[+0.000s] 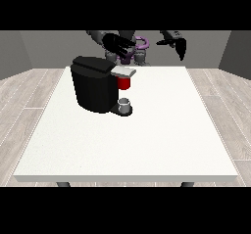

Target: Insert the coffee pod into the coffee machine and close the lid

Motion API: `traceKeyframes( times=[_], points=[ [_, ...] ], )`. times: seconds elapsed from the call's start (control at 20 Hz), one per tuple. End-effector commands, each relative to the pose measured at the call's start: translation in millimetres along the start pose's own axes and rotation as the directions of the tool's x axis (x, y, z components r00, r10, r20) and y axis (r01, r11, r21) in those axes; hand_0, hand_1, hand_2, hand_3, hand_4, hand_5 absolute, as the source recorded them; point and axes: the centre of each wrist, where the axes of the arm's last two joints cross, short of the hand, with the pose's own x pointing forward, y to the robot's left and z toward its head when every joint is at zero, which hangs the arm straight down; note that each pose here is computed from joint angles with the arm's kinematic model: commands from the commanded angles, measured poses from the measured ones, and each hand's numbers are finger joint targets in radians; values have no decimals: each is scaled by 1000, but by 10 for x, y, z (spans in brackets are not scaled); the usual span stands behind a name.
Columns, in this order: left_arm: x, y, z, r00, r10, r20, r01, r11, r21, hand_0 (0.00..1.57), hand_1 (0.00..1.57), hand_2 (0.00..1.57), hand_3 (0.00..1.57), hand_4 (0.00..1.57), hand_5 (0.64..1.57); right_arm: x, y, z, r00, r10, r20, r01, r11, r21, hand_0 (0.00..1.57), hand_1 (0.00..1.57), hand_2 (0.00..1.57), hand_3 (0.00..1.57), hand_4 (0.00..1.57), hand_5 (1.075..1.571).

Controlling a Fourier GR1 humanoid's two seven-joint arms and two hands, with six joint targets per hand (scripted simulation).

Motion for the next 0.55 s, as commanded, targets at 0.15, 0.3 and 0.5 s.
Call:
traceKeyframes(
  times=[0.15,0.3,0.5],
  points=[
    [-136,-83,161,999,39,16,-39,999,3,0,0,0,0,192,1571,-167,273,196,992,-95,87,86,991,104,0,0,0,0,259,1571],
    [-293,-55,175,999,28,-41,-26,998,50,0,0,0,0,192,1571,-299,450,469,973,-224,60,215,969,123,0,0,0,0,269,1571],
    [-393,221,429,995,38,-96,-31,997,72,0,0,0,0,192,1571,-745,574,1023,955,-296,-33,296,955,11,0,0,0,0,157,1571]
  ],
)
